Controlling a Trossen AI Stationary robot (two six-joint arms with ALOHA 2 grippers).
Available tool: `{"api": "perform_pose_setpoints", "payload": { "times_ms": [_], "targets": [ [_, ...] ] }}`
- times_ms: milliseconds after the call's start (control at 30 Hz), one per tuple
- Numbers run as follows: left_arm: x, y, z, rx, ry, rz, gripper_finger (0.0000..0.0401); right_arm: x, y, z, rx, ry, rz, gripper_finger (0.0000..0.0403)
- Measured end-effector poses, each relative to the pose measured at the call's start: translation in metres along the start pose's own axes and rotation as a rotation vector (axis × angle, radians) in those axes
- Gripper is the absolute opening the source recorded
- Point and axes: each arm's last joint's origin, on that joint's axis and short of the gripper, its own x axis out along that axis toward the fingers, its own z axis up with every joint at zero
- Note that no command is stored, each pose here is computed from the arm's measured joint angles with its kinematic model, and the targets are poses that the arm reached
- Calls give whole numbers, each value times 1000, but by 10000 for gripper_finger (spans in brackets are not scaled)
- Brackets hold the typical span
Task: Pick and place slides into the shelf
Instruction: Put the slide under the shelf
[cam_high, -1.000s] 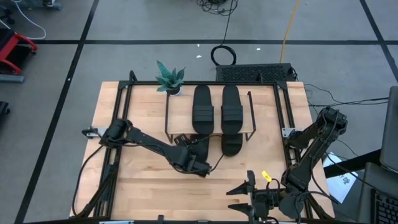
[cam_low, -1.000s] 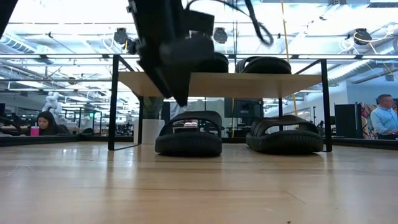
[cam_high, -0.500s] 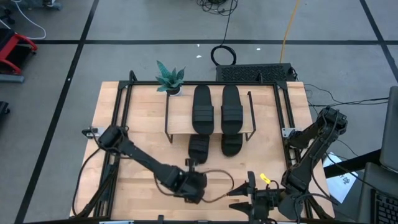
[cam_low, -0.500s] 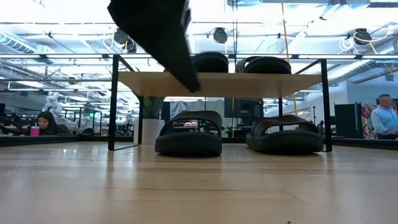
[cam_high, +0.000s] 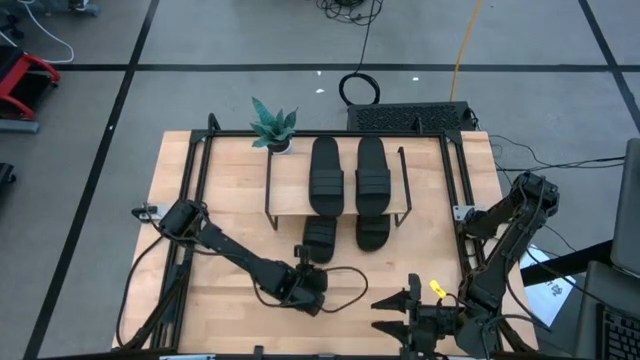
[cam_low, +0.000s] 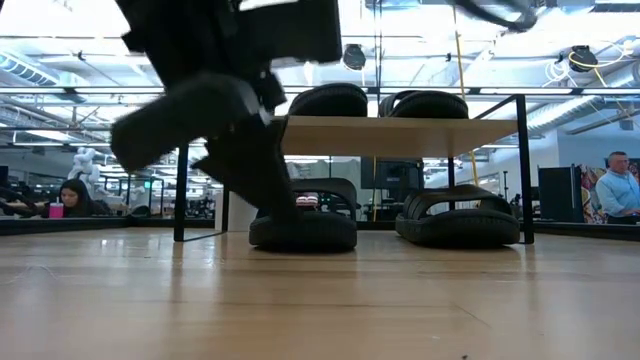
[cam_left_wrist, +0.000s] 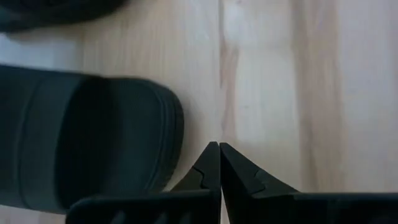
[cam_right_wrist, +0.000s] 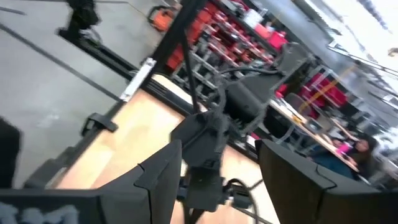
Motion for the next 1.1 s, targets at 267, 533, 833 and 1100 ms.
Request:
{"api": "perform_pose_setpoints", "payload": {
  "times_ms": [267,533,833,1100],
  "targets": [
    [14,11,-5,-36,20,-15,0,1,-1,0,0,5,-12,203],
    [30,29,-9,-81,36,13,0,1,-1,0,0,5,-12,203],
    [40,44,-6,-60,25,39,0,1,-1,0,0,5,-12,203],
    [43,50,-4,-20,25,1,0,1,0,-2,-4,14,-4,203]
  ]
}}
